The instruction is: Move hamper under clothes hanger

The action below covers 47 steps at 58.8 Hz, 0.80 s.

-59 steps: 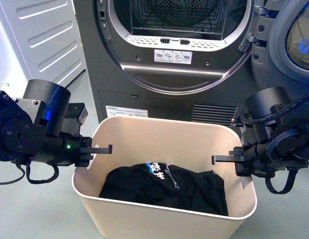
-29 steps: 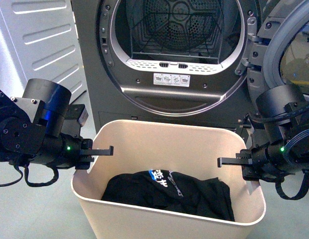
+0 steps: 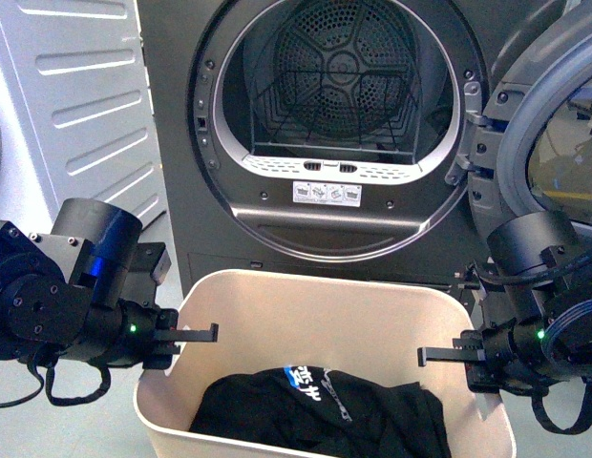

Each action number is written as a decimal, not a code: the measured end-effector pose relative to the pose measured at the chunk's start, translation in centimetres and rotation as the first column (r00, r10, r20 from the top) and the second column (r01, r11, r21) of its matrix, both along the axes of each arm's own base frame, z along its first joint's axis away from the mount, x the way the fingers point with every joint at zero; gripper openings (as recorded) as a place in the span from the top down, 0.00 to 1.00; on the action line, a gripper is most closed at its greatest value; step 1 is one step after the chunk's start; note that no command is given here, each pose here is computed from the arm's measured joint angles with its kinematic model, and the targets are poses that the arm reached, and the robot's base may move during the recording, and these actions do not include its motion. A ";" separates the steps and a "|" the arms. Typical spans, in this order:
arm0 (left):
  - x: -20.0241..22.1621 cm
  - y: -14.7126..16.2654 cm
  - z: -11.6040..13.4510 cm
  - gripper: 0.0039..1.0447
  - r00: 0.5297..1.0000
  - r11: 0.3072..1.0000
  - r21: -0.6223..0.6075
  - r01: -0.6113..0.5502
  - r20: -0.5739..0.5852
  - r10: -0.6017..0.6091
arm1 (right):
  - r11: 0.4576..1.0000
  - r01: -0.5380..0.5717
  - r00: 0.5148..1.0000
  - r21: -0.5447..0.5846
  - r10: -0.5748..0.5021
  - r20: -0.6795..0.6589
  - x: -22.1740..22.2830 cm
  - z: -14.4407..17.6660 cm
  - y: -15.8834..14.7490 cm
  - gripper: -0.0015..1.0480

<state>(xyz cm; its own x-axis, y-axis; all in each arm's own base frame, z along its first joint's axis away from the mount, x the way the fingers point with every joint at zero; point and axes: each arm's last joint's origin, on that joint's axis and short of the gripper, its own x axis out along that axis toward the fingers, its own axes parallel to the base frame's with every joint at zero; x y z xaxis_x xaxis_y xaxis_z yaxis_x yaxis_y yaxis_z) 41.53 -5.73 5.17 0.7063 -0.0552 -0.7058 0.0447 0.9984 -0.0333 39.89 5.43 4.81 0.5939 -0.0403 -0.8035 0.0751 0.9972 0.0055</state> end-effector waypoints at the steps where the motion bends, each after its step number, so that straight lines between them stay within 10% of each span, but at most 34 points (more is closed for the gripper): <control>1: 0.0 0.0 0.0 0.96 1.000 1.000 0.000 0.000 0.000 0.000 | 1.000 0.000 1.000 0.000 0.000 0.000 0.0 0.0 0.0 0.97; 47: 0.0 0.0 0.0 0.96 1.000 1.000 -0.001 0.002 0.000 -0.002 | 1.000 0.002 1.000 -0.001 -0.002 0.002 0.0 0.0 -0.1 0.97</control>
<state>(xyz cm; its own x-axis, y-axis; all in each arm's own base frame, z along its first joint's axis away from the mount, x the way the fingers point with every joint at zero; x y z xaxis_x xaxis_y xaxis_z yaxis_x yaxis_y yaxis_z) 41.53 -5.74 5.19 0.7063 -0.0575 -0.7056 0.0466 0.9983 -0.0347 39.92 5.37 4.85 0.5958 -0.0425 -0.8020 0.0775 0.9970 0.0048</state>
